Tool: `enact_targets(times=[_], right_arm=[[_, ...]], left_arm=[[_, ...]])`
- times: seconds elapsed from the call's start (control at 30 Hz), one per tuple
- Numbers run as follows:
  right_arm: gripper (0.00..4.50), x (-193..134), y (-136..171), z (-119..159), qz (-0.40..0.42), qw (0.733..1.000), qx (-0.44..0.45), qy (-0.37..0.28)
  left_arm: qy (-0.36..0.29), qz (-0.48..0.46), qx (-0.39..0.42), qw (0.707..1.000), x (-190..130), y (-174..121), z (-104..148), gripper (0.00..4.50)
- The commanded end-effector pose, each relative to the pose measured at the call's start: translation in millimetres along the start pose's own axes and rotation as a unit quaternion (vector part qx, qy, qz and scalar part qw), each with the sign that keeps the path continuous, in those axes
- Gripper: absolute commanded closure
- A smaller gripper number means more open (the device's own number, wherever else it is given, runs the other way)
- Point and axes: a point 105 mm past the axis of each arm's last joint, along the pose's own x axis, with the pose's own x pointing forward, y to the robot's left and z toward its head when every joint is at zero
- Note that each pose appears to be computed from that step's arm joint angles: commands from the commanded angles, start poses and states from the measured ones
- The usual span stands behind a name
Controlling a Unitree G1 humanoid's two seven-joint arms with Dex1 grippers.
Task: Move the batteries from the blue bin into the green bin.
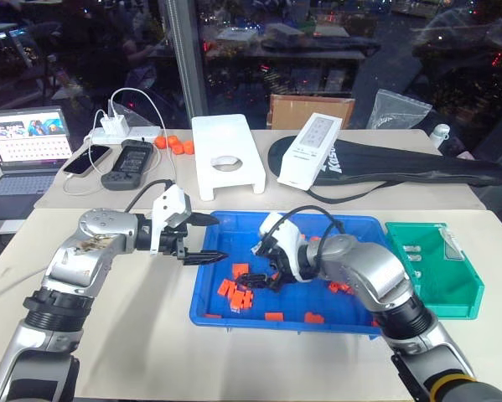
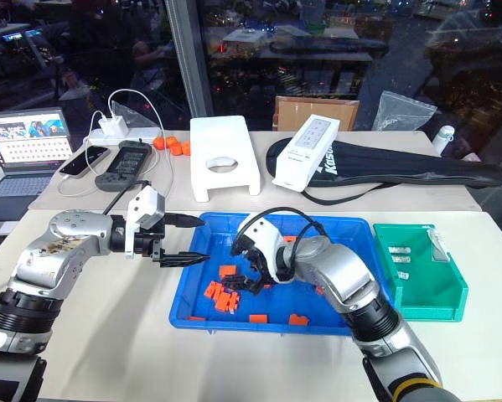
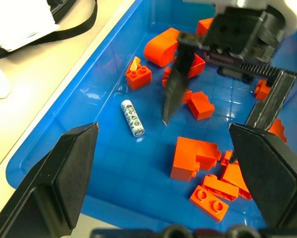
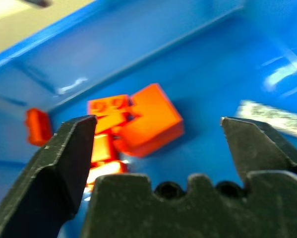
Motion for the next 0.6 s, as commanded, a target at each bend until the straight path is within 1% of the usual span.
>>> enact_targets(times=[0.03,0.17,0.33,0.5,0.6], right_arm=[[0.03,-9,-37,16,-0.083,0.995,-0.039,-0.031],[0.03,-3,-44,13,-0.091,0.995,-0.030,-0.031],[0.03,8,-32,2,-0.062,0.998,-0.010,-0.017],[0.03,16,-27,-1,-0.057,0.998,-0.002,-0.012],[0.03,22,-27,-6,-0.058,0.998,0.015,-0.007]], left_arm=[[-0.015,0.004,0.017,1.000,-5,0,12,0.00],[-0.015,0.006,0.017,1.000,-5,1,12,0.00],[-0.025,0.022,0.015,0.999,-8,5,17,0.00],[-0.001,0.017,0.024,1.000,-8,3,10,0.00],[-0.002,0.015,0.024,1.000,-7,2,11,0.00]])
